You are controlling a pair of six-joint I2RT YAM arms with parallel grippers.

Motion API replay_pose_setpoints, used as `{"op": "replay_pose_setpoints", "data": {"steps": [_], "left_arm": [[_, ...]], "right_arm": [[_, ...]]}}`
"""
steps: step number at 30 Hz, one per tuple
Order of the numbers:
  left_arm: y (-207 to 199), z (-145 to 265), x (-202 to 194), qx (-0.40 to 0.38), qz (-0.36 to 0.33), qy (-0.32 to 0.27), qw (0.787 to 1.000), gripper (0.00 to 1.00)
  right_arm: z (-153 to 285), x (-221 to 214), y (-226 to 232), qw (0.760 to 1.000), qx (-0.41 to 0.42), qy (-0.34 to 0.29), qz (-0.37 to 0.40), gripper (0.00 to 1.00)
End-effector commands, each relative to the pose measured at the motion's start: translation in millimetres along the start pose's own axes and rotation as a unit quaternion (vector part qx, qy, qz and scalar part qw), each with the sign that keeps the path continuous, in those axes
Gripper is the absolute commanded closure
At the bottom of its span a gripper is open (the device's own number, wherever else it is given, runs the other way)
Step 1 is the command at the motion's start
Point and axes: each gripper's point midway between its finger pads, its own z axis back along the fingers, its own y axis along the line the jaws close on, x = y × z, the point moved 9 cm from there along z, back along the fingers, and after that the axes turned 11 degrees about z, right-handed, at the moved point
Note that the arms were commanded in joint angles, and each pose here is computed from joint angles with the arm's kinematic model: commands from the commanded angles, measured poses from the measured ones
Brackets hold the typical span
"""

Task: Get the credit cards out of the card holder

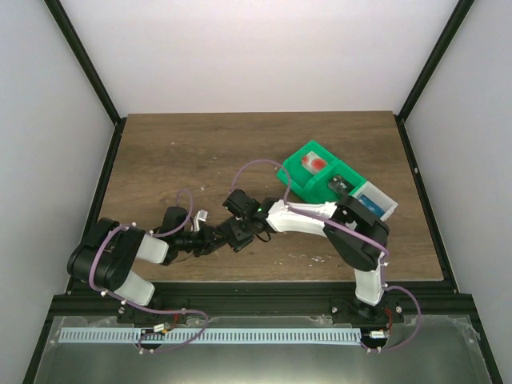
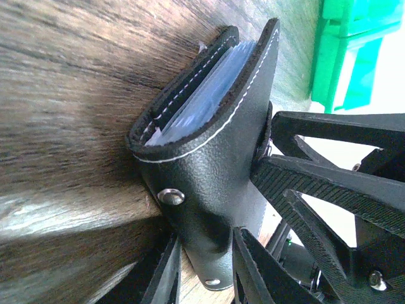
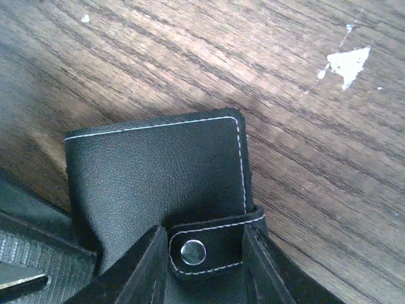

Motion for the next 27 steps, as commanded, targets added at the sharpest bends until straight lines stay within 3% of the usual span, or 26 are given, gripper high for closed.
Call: {"op": "replay_pose_setpoints", "data": {"steps": [1, 11, 18, 27], "left_arm": [[8, 0, -1, 0.014, 0.009, -0.002, 1.000, 0.74], [13, 0, -3, 0.025, 0.012, -0.004, 1.000, 0.73], [17, 1, -4, 0.033, 0.014, -0.006, 0.999, 0.72], [13, 1, -4, 0.029, 0.017, -0.001, 0.999, 0.72]], "right_arm": [[-12, -15, 2, 0.998, -0.041, 0.038, 0.022, 0.67], [-3, -16, 4, 0.998, -0.057, 0.021, 0.023, 0.81], [5, -16, 7, 0.999, -0.035, 0.000, 0.018, 0.99], [12, -13, 9, 1.000, -0.020, -0.012, 0.017, 0.99]]}}
